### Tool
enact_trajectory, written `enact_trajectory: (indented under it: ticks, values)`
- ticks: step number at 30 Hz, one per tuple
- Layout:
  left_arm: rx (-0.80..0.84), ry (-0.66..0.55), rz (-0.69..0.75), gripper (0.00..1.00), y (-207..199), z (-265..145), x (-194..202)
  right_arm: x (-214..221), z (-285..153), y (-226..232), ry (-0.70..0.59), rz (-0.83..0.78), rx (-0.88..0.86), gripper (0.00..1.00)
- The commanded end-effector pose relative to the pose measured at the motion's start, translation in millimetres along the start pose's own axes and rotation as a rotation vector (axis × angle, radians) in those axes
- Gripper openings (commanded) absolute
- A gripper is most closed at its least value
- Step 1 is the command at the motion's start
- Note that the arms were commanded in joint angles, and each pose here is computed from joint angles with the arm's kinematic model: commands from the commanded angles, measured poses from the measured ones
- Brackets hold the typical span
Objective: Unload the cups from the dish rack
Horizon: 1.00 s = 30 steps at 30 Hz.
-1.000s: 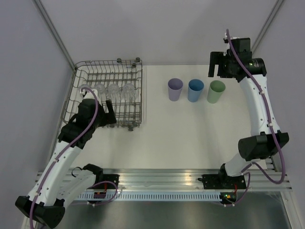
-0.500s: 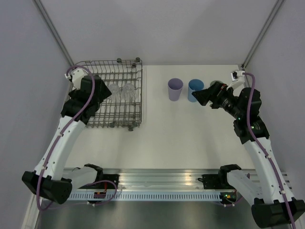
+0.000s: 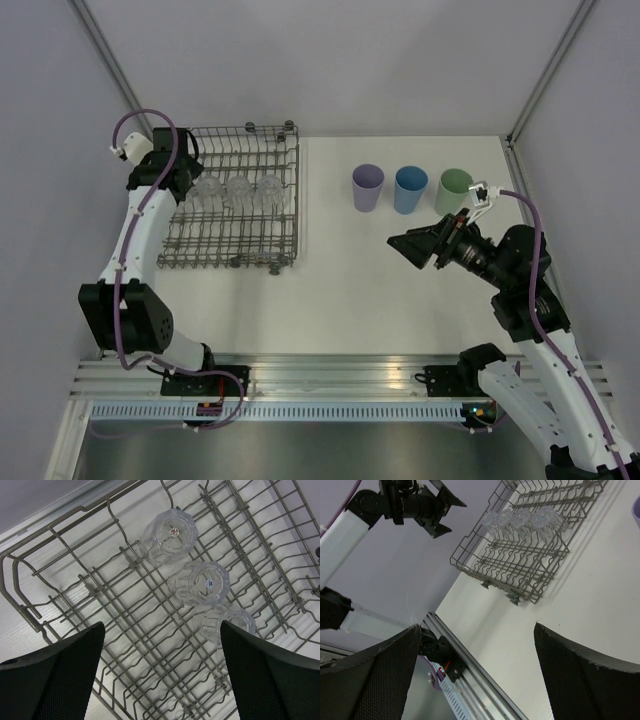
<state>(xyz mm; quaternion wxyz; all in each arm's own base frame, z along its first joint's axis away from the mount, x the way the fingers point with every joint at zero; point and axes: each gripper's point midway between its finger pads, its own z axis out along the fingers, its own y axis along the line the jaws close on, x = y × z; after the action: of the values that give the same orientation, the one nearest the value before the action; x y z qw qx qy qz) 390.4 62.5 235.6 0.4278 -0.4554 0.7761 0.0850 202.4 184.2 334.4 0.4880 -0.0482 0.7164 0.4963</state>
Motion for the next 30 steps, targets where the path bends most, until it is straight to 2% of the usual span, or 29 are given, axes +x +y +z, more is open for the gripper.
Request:
enact_trajectory:
  ticks: [1,9,12,20,30]
  values:
    - [0.008,-0.011,-0.102,1.00,-13.9,23.9,-18.6,14.6,-8.3,0.1,0.040,-0.024,0.005,0.98]
    - [-0.070,0.067,-0.080,1.00,-11.3,94.6,0.2,29.6,-14.6,-0.1,0.084,-0.011,0.009,0.98]
    - [-0.039,0.072,-0.055,1.00,-19.1,115.3,4.5,32.5,-16.7,-3.4,0.081,-0.014,0.020,0.98]
    - [-0.007,0.042,-0.009,1.00,-38.7,143.6,-11.2,31.7,-16.7,-10.9,0.036,0.000,0.042,0.98]
    - [-0.069,0.067,0.058,1.00,-27.3,171.4,-0.3,31.2,-10.1,-23.1,0.023,0.006,0.077,0.98]
